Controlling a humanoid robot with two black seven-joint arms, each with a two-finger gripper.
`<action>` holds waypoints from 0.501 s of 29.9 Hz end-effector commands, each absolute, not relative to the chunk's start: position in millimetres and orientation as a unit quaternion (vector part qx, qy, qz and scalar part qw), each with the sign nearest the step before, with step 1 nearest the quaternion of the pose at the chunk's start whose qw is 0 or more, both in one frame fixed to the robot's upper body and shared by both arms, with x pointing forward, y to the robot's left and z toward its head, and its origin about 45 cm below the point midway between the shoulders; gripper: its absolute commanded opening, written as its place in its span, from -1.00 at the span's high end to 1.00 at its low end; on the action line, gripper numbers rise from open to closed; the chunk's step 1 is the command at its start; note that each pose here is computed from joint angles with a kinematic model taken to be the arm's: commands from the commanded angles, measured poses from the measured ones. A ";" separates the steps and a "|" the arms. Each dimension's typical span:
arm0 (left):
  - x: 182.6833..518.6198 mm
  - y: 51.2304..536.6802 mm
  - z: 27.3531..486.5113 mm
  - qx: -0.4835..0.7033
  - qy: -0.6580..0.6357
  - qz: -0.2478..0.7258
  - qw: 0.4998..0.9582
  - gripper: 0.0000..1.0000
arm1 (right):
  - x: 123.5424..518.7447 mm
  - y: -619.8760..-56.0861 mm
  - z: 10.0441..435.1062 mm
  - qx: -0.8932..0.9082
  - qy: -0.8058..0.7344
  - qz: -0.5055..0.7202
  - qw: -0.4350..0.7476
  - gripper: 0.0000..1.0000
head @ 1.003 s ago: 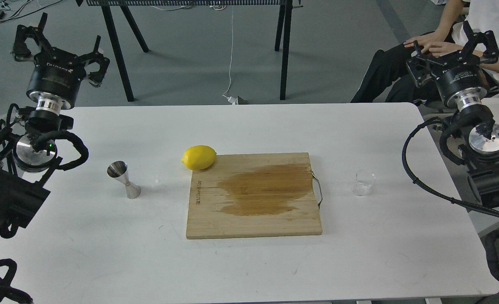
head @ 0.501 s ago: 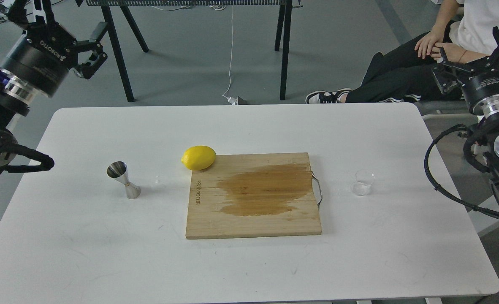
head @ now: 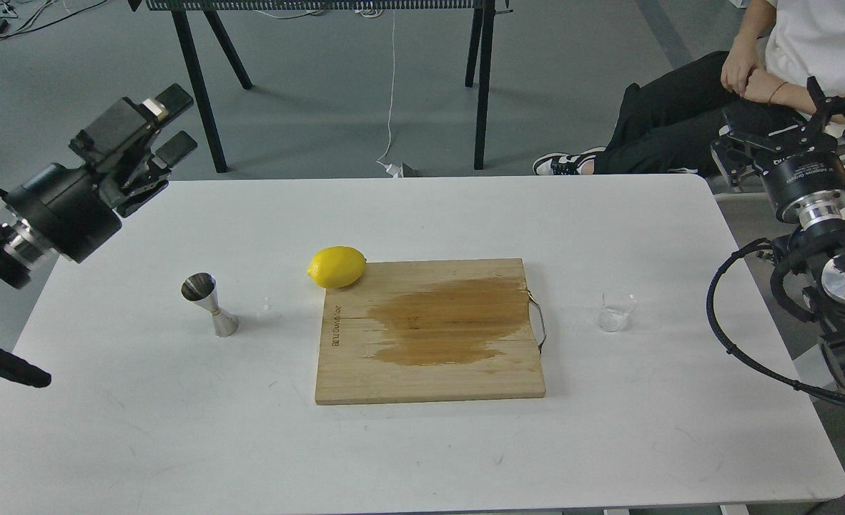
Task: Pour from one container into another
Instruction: 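Reach the left gripper to the metal jigger and grasp it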
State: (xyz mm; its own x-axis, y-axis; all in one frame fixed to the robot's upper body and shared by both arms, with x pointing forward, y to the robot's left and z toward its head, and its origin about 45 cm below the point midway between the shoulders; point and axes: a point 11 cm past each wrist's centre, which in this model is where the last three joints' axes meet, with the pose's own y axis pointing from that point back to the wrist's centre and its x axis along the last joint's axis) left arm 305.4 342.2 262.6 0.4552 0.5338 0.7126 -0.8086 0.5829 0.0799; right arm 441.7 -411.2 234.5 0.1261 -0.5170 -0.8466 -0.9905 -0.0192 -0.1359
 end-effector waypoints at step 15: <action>217.1 387.3 89.9 0.440 -0.493 0.272 0.700 -0.95 | 441.2 -410.6 235.6 -0.648 0.584 0.306 0.382 -0.99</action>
